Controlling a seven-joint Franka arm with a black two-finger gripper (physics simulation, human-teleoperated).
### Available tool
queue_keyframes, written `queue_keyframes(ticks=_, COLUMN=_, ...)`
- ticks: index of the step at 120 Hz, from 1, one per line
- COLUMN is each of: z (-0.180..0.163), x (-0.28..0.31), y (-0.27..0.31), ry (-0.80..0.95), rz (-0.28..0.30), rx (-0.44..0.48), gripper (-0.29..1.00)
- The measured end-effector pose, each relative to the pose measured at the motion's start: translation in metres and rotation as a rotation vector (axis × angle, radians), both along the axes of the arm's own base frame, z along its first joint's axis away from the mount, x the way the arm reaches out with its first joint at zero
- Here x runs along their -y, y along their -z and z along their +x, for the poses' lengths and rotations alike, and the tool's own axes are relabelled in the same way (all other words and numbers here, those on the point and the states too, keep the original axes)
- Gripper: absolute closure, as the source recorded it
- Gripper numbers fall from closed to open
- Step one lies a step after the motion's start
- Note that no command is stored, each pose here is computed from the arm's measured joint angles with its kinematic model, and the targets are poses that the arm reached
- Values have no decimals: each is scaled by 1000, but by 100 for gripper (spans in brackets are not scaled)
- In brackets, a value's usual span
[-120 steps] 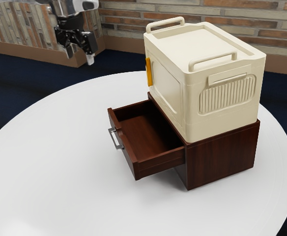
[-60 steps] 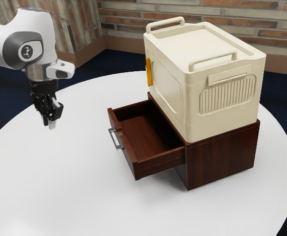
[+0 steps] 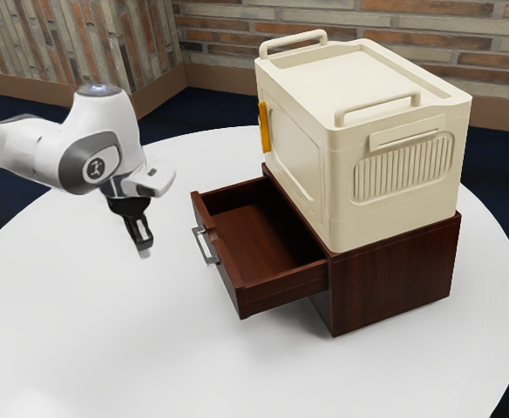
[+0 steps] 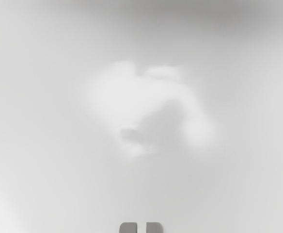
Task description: Push the drawer handle with one arm to close the drawer
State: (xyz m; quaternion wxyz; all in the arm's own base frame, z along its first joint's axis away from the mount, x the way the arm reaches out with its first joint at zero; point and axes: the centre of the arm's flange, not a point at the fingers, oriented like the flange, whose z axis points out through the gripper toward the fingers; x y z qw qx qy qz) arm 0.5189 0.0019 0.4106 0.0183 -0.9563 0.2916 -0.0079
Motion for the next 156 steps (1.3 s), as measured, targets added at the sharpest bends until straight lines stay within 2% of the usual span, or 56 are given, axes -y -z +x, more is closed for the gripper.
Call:
queue_keyframes(ticks=45, z=39, x=49, y=21, ry=141, rz=-76, rx=65, gripper=78)
queue_keyframes(ticks=78, z=64, x=73, y=22, ry=206, rz=-108, rx=94, gripper=79)
queue_keyframes(ticks=156, z=131, x=121, y=34, ry=283, rz=-195, rx=149, gripper=78)
